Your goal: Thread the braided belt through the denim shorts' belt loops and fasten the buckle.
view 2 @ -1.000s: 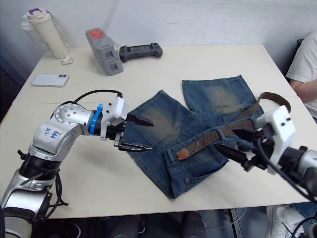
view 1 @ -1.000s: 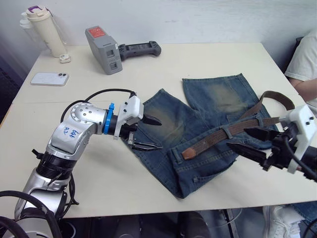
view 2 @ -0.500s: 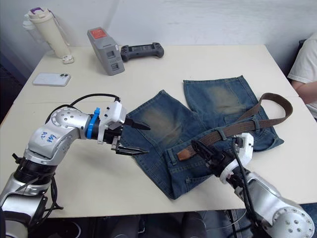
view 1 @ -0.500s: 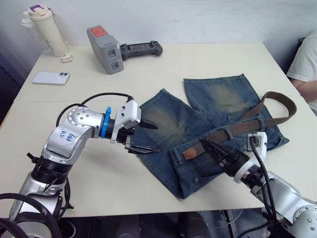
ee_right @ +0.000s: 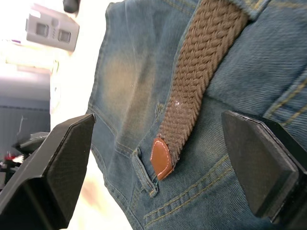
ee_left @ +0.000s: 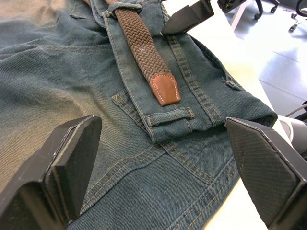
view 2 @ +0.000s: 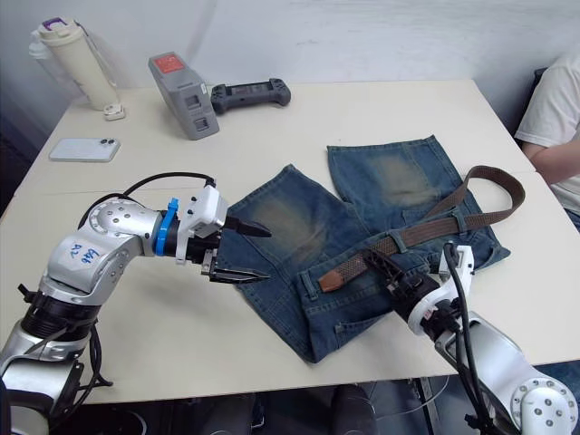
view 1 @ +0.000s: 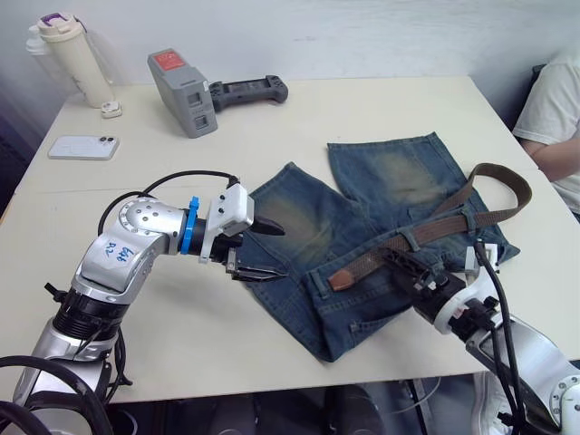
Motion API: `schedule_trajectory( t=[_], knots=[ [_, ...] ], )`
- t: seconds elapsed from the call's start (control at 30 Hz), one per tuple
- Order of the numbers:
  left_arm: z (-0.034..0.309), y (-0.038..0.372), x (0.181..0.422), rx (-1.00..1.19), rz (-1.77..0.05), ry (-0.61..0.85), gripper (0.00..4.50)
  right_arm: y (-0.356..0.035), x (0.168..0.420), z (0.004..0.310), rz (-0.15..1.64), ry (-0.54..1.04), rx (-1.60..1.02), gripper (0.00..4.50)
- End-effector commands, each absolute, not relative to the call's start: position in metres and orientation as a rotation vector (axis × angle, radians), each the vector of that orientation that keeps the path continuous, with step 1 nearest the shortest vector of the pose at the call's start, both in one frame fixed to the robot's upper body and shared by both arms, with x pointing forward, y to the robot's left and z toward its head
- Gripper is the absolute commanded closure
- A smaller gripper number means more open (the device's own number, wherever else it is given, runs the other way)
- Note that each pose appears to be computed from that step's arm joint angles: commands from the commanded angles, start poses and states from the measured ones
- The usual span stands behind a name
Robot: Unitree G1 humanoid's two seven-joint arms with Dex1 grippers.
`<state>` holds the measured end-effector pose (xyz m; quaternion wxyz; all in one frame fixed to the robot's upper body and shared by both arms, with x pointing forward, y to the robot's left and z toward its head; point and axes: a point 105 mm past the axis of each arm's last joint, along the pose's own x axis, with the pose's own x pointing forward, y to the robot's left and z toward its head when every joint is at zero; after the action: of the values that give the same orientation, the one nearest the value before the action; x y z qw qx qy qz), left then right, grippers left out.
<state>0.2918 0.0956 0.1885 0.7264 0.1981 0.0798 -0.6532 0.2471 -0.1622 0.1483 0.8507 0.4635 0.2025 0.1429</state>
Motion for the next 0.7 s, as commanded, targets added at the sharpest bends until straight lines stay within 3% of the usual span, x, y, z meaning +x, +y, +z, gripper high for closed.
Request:
schedule_trajectory(
  t=[0.03,0.47,0.7],
  knots=[
    [0.201,0.094,0.290,0.495,-1.439,0.123,0.00,-0.162,0.250,0.156,0.329,0.397,1.003,0.02],
    [0.205,0.093,0.293,0.513,-1.426,0.119,0.00,-0.162,0.271,0.141,0.349,0.406,0.983,0.02],
    [0.206,0.094,0.295,0.522,-1.420,0.118,0.00,-0.156,0.275,0.150,0.408,0.351,0.990,0.02]
  ],
)
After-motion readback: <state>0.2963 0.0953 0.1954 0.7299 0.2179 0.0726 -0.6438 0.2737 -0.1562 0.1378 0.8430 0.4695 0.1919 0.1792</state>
